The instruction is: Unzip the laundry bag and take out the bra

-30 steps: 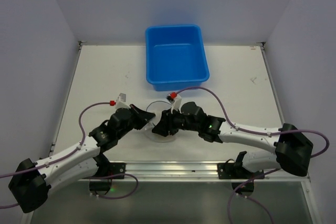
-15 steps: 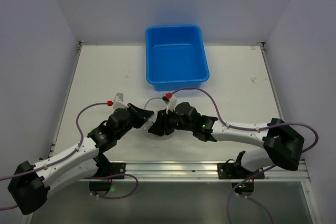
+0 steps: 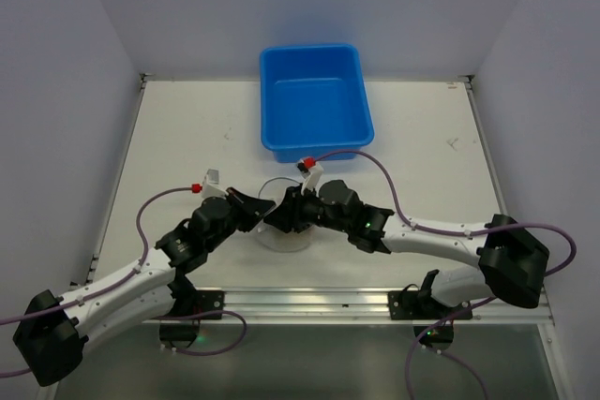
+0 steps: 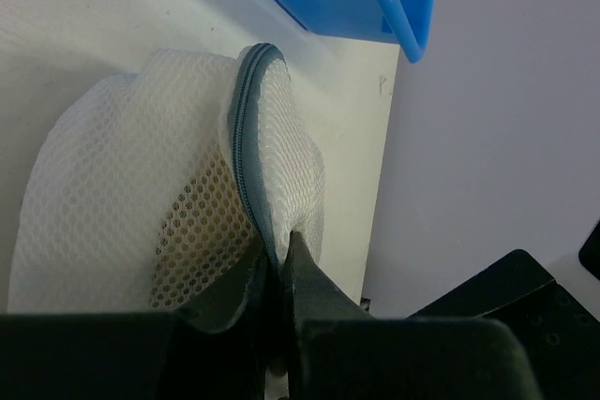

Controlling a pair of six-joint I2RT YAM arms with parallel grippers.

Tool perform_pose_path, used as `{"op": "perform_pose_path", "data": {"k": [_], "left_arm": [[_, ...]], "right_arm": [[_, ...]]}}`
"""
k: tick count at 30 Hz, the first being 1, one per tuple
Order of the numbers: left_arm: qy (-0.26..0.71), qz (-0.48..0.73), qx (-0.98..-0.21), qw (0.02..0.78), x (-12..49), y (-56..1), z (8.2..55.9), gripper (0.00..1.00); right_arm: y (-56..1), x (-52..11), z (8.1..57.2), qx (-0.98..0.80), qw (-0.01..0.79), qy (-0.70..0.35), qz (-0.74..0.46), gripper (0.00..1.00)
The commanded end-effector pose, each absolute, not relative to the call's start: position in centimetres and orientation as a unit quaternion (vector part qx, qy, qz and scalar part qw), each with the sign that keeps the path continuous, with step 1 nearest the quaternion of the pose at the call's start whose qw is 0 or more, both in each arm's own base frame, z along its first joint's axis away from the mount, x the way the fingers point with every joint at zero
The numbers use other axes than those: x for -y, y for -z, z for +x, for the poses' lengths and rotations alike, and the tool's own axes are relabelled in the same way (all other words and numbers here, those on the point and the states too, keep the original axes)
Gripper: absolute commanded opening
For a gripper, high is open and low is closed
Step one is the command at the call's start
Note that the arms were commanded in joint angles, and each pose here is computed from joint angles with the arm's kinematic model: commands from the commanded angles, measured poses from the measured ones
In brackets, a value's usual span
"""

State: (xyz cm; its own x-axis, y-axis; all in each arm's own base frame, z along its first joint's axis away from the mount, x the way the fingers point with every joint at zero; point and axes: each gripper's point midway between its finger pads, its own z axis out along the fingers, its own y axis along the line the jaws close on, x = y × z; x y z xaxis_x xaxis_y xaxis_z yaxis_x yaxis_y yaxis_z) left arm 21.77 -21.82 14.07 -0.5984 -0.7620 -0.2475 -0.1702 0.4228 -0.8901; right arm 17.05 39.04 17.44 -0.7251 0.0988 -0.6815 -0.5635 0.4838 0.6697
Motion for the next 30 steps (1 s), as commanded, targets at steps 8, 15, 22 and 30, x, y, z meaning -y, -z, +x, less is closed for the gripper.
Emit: {"op": "perform_pose_path", "data": {"k": [8, 15, 22, 30], "left_arm": [[0.472, -0.307, -0.749, 0.35, 21.9, -16.3, 22.2, 0.0], [0.465, -0.32, -0.743, 0.359, 21.8, -16.6, 23.0, 0.0], [0.471, -0.321, -0.736, 0.365, 22.3, -17.7, 23.7, 0.0], [0.479, -0.327, -0.729, 0.362, 22.1, -17.9, 23.5, 0.0]], "right_arm": [[-17.6, -39.3, 18.2, -0.8, 0.347, -0.471, -0.132, 0.27], [-18.9, -37.9, 16.7, -0.805, 0.33, -0.473, -0.14, 0.28], [-16.9, -38.0, 15.6, -0.821, 0.288, -0.473, -0.139, 0.28], [-16.4, -39.2, 16.6, -0.82, 0.293, -0.473, -0.136, 0.28]]}}
